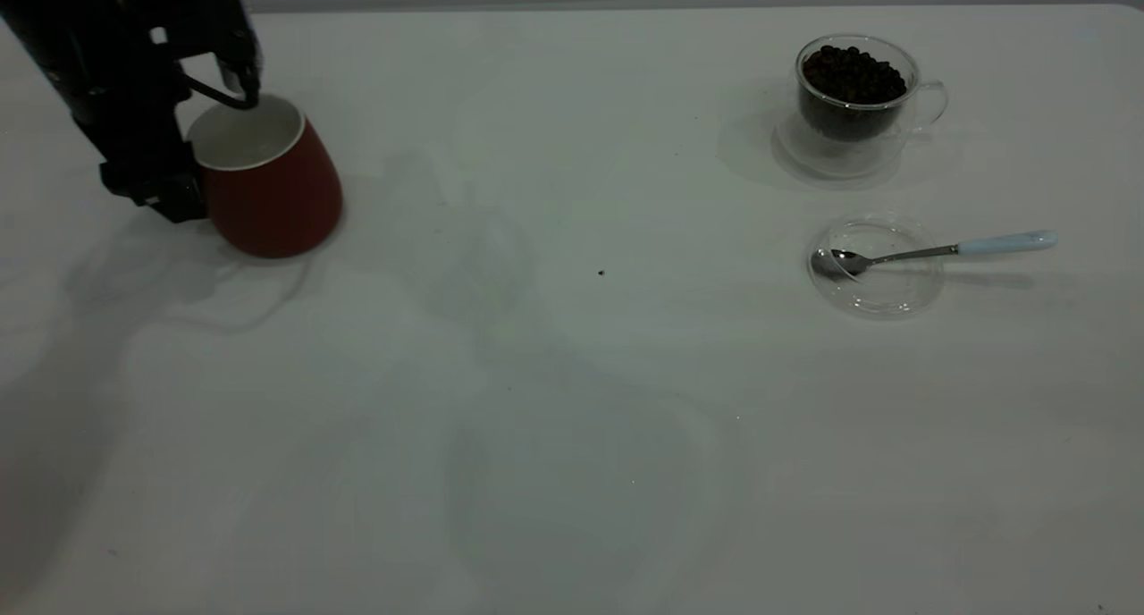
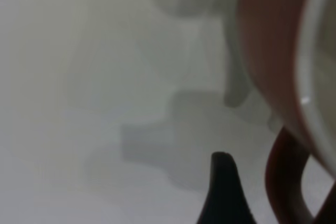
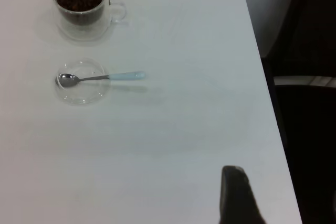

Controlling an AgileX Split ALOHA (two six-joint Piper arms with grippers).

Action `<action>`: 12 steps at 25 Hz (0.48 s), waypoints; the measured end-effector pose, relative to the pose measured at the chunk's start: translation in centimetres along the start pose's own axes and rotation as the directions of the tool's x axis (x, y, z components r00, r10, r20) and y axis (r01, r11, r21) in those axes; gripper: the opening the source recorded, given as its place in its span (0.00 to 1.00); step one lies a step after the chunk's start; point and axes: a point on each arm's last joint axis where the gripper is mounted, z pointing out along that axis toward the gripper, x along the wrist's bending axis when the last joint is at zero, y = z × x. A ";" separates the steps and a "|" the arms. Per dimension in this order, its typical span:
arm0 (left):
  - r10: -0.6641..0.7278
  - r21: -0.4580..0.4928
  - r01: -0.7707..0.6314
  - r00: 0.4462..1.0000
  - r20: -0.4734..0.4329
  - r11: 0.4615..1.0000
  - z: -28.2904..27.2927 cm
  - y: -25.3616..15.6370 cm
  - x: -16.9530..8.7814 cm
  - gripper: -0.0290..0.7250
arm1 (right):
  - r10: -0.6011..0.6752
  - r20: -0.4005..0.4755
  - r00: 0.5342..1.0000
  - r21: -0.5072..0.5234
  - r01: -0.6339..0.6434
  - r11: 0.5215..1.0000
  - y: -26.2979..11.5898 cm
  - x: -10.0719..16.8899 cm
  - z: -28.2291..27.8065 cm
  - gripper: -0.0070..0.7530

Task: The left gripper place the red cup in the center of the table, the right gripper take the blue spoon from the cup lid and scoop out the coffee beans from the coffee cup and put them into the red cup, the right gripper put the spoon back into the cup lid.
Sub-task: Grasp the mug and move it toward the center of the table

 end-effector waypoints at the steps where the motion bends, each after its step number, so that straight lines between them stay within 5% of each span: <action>1: 0.019 -0.003 -0.019 1.000 -0.002 1.000 0.1 0.3 -0.1 0.83 | 0.000 0.000 1.000 0.000 0.000 1.000 0.0 0.0 0.0 0.62; 12: 0.232 -0.034 -0.233 0.972 -0.023 0.972 -0.1 4.2 -2.0 0.83 | 0.000 0.000 1.000 0.000 0.000 1.000 0.0 0.0 0.0 0.62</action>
